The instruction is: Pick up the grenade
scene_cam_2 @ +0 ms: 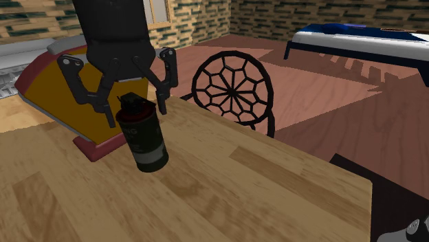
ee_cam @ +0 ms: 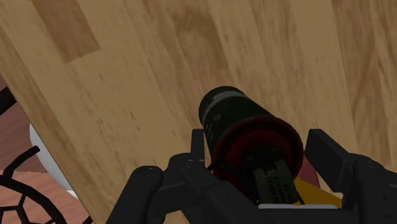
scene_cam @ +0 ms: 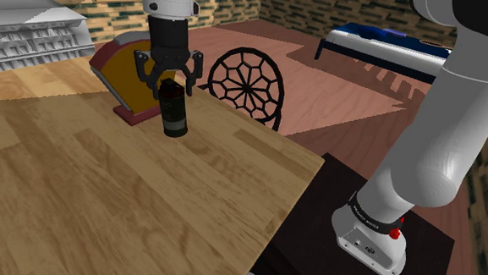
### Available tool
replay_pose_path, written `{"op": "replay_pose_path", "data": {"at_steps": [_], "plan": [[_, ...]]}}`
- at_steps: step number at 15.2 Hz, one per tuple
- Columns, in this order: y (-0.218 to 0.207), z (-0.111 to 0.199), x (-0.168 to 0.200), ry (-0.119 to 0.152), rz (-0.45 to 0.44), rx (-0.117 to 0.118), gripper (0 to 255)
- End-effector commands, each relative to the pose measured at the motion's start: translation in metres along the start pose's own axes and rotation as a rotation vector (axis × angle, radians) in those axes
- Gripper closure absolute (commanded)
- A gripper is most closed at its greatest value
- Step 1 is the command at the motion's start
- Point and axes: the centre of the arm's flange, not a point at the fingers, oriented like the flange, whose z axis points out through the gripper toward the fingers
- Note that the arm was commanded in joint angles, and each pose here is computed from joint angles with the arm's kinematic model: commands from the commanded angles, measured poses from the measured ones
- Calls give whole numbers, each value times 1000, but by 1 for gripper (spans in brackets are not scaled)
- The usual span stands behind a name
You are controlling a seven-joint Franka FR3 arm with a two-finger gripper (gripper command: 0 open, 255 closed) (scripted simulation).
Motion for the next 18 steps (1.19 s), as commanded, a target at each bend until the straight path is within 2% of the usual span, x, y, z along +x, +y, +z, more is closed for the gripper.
{"op": "replay_pose_path", "data": {"at_steps": [1, 16, 18], "plan": [[0, 1, 0, -1, 0, -1, 255], [-5, -78, -9, -1, 0, -1, 255], [-5, -79, -9, -1, 0, -1, 255]]}}
